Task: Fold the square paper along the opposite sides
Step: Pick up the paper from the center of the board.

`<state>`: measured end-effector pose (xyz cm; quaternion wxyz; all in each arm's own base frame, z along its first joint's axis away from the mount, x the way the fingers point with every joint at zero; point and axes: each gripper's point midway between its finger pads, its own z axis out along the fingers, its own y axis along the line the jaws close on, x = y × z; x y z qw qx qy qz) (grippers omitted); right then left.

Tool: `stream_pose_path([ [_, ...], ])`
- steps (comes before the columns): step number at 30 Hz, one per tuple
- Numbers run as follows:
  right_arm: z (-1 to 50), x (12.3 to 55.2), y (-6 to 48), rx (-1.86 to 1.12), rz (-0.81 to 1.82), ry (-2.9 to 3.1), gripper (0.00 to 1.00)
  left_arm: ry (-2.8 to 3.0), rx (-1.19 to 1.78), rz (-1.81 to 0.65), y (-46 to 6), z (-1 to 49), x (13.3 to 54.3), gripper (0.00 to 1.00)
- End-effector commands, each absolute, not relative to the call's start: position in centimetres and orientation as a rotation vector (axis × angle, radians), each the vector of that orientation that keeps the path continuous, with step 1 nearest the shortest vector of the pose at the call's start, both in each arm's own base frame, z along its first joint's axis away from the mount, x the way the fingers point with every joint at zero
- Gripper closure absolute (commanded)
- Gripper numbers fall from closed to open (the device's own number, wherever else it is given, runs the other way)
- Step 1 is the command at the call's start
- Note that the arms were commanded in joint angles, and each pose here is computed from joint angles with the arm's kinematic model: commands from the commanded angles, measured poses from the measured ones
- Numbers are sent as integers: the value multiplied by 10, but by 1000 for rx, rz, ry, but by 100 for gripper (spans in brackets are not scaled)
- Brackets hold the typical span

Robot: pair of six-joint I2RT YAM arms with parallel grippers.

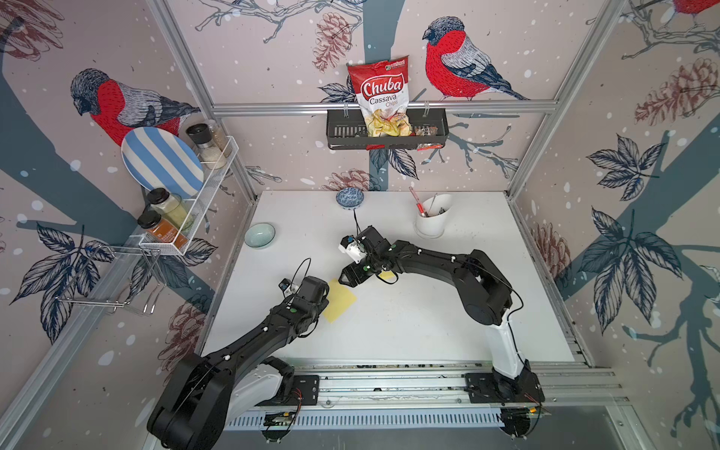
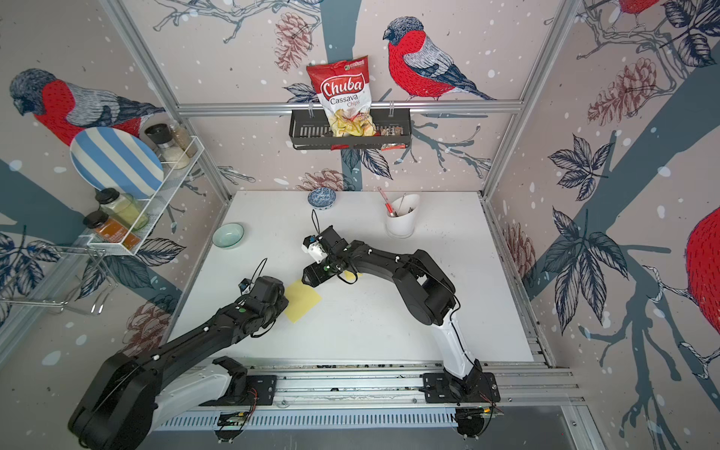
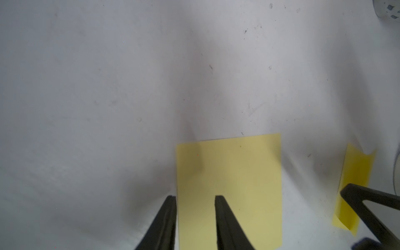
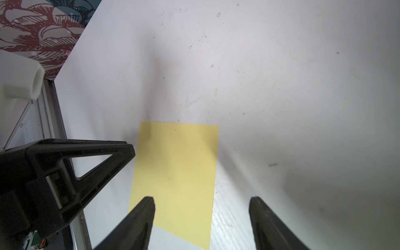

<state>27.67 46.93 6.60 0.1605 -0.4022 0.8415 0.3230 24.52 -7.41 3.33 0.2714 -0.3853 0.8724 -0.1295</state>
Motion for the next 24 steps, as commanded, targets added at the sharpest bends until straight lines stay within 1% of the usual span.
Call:
stream_pose_path([
  [1, 59, 269, 474, -1206, 918, 2408, 27, 2350, -1011, -378, -79, 40, 252, 81],
  [2, 58, 269, 476, -1210, 919, 2407, 27, 2348, -1009, -384, -80, 42, 253, 86],
  [4, 57, 268, 479, -1219, 925, 2403, 27, 2350, -998, -399, -83, 45, 254, 100],
  [7, 54, 270, 482, -1223, 923, 2410, 27, 2366, -986, -430, -88, 46, 254, 100],
  [11, 48, 272, 484, -1230, 913, 2422, 27, 2414, -987, -444, -92, 35, 247, 100],
  [17, 33, 270, 484, -1245, 884, 2462, 27, 2463, -1010, -436, -92, 13, 237, 100],
  [24, 23, 262, 484, -1272, 845, 2492, 28, 2497, -993, -395, -92, 0, 236, 100],
])
